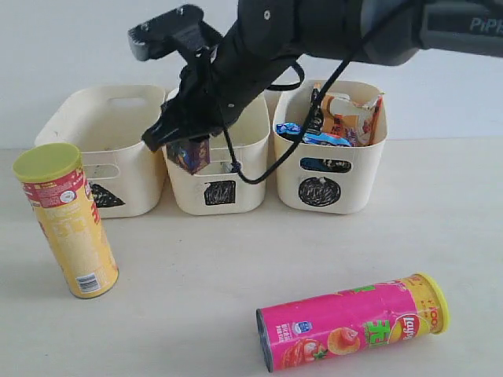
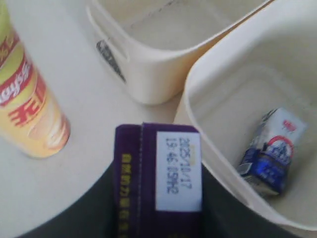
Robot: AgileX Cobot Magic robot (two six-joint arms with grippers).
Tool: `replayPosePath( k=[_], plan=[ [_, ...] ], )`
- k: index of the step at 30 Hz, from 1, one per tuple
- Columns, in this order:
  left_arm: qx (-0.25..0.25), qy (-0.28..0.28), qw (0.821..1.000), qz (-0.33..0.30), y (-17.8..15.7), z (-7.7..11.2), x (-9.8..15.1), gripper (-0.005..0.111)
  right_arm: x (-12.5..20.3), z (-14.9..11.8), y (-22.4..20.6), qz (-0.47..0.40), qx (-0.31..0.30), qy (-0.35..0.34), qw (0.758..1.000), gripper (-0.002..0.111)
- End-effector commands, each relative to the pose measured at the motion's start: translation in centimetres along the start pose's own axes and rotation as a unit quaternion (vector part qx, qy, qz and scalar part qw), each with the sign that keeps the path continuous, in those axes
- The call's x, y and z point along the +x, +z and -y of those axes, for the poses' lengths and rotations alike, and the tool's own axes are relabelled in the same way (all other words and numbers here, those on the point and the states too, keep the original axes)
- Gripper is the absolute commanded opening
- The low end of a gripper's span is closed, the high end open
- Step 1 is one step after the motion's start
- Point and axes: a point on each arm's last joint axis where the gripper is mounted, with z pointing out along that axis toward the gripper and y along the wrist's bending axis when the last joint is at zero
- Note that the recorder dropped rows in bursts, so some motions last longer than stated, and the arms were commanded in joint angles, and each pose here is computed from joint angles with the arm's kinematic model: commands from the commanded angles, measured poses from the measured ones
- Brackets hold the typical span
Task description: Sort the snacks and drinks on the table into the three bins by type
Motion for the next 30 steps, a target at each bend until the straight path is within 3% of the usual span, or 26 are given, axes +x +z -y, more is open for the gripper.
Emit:
replayPosePath(
  k=[1,8,20,30],
  plan=[
    [0.000,-0.005,1.000,0.007,0.0,0.0,-0.1,0.004,-1.7,2.0,-1.4,0.086,0.041,0.012,0.995,0.001],
    [0.000,-0.005,1.000,0.007,0.0,0.0,-0.1,0.004,-2.4,3.6,-0.3,0.170,0.089,0.010,0.981,0.001],
    [0.000,-0.005,1.000,0.007,0.0,0.0,-0.1,0.004,1.7,9.7,5.1,0.188,0.154,0.069,0.968,0.001],
    [0.000,-0.005,1.000,0.007,0.0,0.0,-0.1,0.004,2.5,10.4,6.4,0.199,0.163,0.083,0.963,0.001]
  ],
)
